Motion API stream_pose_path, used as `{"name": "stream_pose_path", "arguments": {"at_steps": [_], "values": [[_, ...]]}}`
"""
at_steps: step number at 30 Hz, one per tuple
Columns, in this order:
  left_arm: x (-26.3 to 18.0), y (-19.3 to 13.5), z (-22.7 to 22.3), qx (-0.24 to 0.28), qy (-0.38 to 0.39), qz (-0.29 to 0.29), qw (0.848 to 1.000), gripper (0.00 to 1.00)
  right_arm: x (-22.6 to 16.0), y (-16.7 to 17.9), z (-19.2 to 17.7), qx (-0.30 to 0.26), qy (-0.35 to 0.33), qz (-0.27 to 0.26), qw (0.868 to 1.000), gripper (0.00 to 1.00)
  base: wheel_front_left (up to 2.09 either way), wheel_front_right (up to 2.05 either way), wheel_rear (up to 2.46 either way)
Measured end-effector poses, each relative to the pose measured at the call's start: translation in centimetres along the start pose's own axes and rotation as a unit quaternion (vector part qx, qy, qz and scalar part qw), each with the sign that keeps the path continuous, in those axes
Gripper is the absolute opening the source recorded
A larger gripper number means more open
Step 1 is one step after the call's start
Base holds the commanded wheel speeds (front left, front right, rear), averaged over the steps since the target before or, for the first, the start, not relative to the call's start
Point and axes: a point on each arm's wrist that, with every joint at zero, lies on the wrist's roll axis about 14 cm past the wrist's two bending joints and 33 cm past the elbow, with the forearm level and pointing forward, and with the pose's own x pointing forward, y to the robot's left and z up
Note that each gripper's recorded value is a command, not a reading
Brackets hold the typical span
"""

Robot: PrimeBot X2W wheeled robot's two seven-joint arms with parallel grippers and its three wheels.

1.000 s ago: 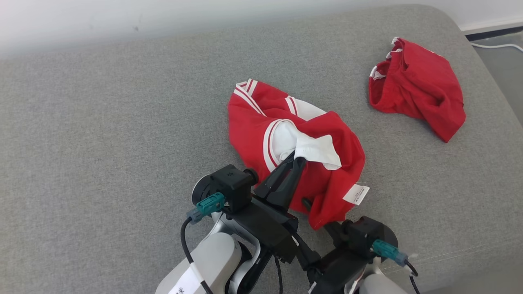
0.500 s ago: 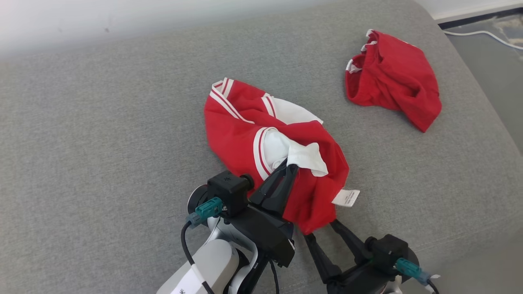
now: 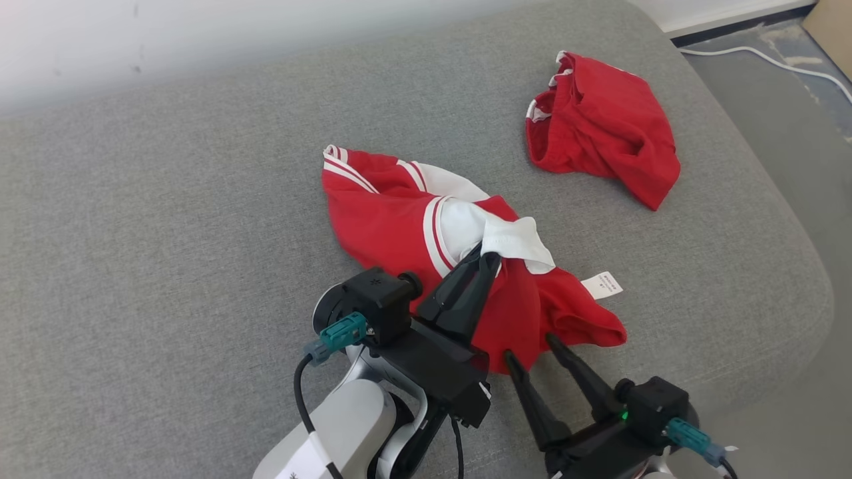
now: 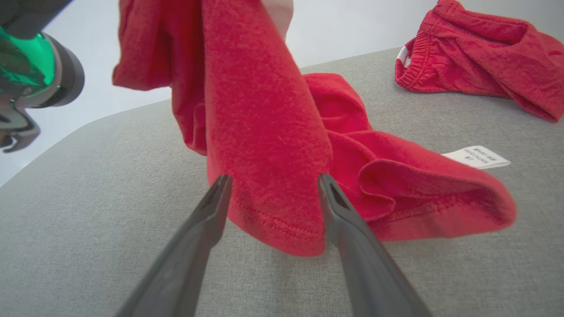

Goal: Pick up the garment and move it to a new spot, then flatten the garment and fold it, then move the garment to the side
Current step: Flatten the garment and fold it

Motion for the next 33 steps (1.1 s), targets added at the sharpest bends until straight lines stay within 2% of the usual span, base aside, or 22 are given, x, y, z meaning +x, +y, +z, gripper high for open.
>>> {"name": "stream_pose_path", "arguments": {"at_steps": [7,13,22,33], "values": [[0.5,-0.2,1.2,-0.008,-0.023,-0.003,1.0,0.0,-1.9,-3.7,0.1,-0.014,0.002,-0.06,0.998,1.0,0.0,0.0,0.0],[0.3,0.9,2.1,-0.004,-0.035,0.012,0.999,0.0,-3.1,-5.4,-0.1,-0.017,0.007,-0.09,0.996,1.0,0.0,0.0,0.0],[-1.4,2.9,0.5,-0.012,-0.017,0.043,0.999,0.0,-4.7,-7.7,-1.0,-0.021,0.026,-0.129,0.991,1.0,0.0,0.0,0.0],[-2.5,4.5,-0.1,-0.013,-0.011,0.069,0.997,0.0,-5.8,-11.1,-2.7,0.02,0.047,-0.188,0.981,1.0,0.0,0.0,0.0]]}}
